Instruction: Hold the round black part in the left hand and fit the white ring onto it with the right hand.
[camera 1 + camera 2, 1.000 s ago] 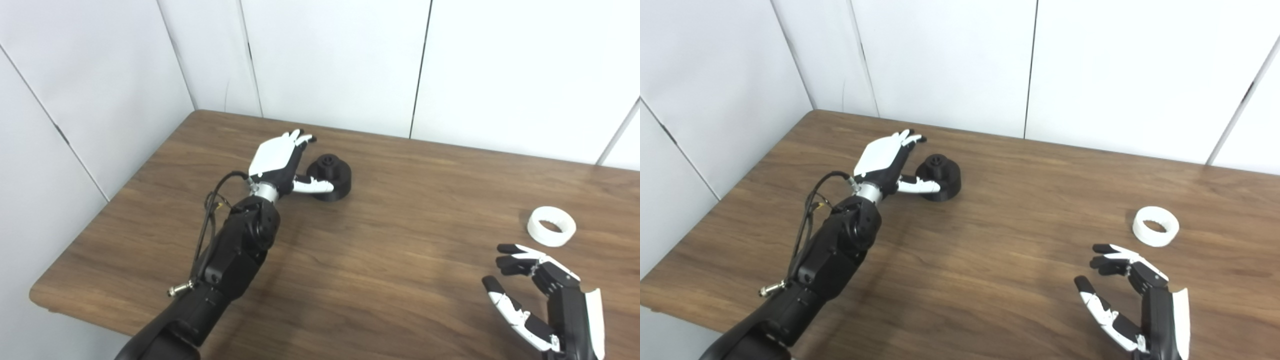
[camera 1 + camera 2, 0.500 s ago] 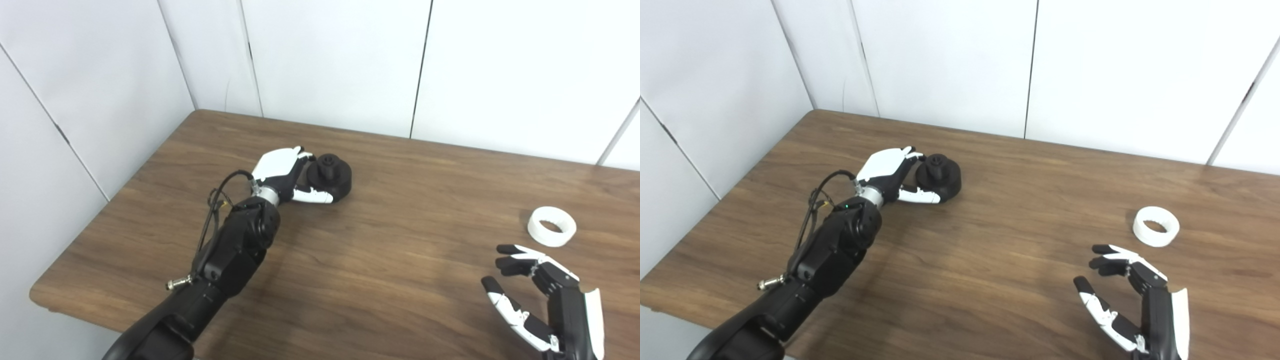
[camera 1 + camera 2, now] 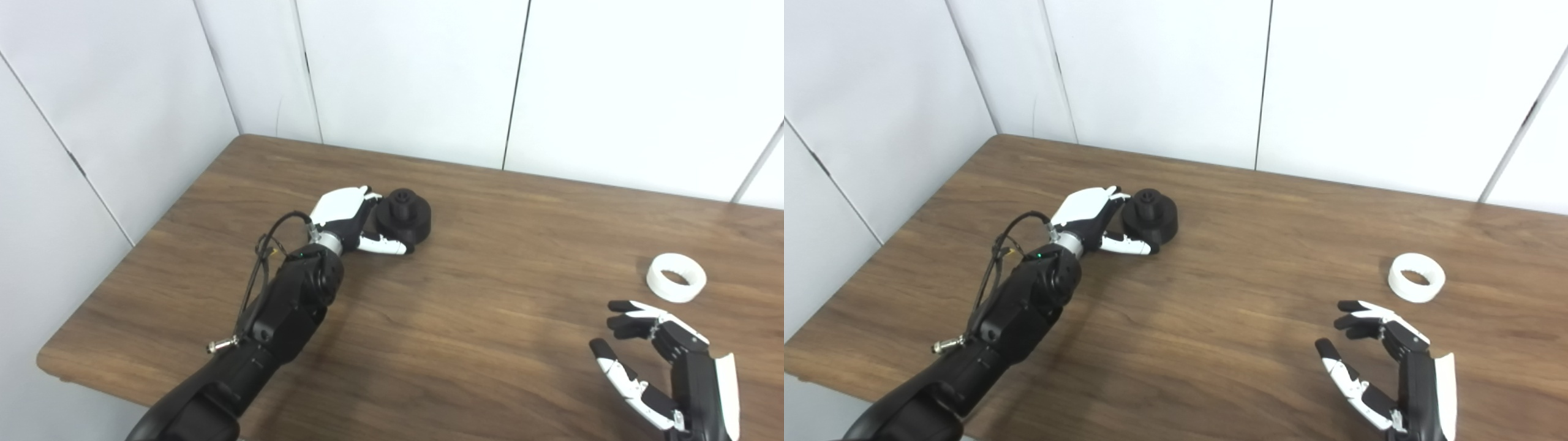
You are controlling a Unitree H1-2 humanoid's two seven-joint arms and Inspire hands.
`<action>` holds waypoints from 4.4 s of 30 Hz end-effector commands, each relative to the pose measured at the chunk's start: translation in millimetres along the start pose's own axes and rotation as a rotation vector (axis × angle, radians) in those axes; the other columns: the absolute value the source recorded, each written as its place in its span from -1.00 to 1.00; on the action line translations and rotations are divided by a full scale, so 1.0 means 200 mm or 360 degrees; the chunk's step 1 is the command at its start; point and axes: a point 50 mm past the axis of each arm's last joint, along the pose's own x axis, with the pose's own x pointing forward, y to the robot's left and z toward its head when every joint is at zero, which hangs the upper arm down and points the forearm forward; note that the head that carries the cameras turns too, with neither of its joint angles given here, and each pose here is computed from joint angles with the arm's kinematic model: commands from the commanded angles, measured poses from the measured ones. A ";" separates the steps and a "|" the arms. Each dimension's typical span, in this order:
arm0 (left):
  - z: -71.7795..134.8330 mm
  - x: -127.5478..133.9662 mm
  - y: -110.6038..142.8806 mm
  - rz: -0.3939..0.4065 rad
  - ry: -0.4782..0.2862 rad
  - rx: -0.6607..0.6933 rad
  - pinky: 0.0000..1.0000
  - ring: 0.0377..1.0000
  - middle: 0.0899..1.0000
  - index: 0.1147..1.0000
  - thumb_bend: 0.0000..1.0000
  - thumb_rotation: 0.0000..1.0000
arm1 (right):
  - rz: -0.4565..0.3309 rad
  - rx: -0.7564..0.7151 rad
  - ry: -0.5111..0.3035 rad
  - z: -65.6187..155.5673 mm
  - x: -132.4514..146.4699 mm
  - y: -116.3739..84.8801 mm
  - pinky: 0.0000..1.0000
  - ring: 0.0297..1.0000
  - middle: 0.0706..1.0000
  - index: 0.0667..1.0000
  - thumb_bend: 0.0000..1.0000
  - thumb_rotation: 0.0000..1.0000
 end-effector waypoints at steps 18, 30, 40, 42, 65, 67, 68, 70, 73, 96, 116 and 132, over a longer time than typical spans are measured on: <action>0.10 0.07 -0.09 0.0294 -0.0186 -0.0502 0.91 0.93 0.87 0.33 0.84 -0.24 | -0.0113 0.0078 0.0099 0.01 -0.09 0.07 0.04 0.15 0.26 -0.07 0.00 -0.67; 0.10 0.07 -0.12 0.0327 -0.0191 -0.0548 0.90 0.89 0.82 0.14 0.68 -0.43 | -0.0122 0.0091 0.0104 0.03 -0.09 0.06 0.03 0.14 0.25 -0.07 0.00 -0.67; 0.09 0.05 -0.13 0.0305 -0.0191 -0.0587 0.88 0.89 0.80 0.07 0.66 -0.56 | -0.0120 0.0086 0.0104 0.02 -0.08 0.06 0.05 0.16 0.26 -0.07 0.00 -0.67; 0.09 0.03 -0.14 0.0286 -0.0203 -0.0592 0.89 0.91 0.81 0.08 0.66 -0.56 | -0.0117 0.0084 0.0105 0.02 -0.08 0.06 0.06 0.16 0.26 -0.07 0.00 -0.67; 0.11 -0.21 -0.27 0.0135 -0.0315 -0.0573 0.90 0.92 0.81 0.05 0.65 -0.56 | -0.0108 0.0088 0.0107 0.04 -0.07 0.07 0.03 0.15 0.26 -0.07 0.00 -0.67; 0.12 -0.24 -0.28 0.0118 -0.0336 -0.0566 0.91 0.93 0.81 0.06 0.65 -0.54 | -0.0108 0.0089 0.0106 0.04 -0.07 0.07 0.04 0.15 0.26 -0.07 0.00 -0.67; 0.13 -0.26 -0.28 0.0109 -0.0353 -0.0561 0.90 0.92 0.81 0.06 0.65 -0.53 | -0.0109 0.0087 0.0101 0.04 -0.06 0.07 0.04 0.15 0.26 -0.07 0.00 -0.67; 0.15 -0.30 -0.29 0.0095 -0.0379 -0.0556 0.87 0.91 0.80 0.06 0.65 -0.53 | -0.0110 0.0083 0.0093 0.04 -0.06 0.07 0.03 0.14 0.25 -0.07 0.00 -0.67; 0.17 -0.34 -0.30 0.0069 -0.0421 -0.0546 0.84 0.90 0.80 0.06 0.65 -0.53 | -0.0109 0.0084 0.0089 0.04 -0.06 0.08 0.03 0.15 0.25 -0.07 0.00 -0.67; 0.41 -0.81 -0.37 -0.0217 -0.0762 -0.0577 1.00 0.97 0.83 0.07 0.76 -0.44 | -0.0110 0.0066 0.0094 0.08 -0.04 0.13 0.02 0.14 0.25 -0.07 -0.01 -0.68; 0.41 -0.91 -0.41 -0.0236 -0.0788 -0.0571 1.00 0.97 0.82 0.04 0.79 -0.55 | -0.0125 0.0055 0.0098 0.12 -0.03 0.19 0.01 0.14 0.24 -0.08 -0.01 -0.68; 0.26 -0.88 -0.33 -0.0249 -0.0813 -0.0537 1.00 0.94 0.80 0.06 0.73 -0.60 | -0.0121 0.0144 0.0125 0.18 0.00 0.38 0.00 0.15 0.24 -0.08 -0.01 -0.69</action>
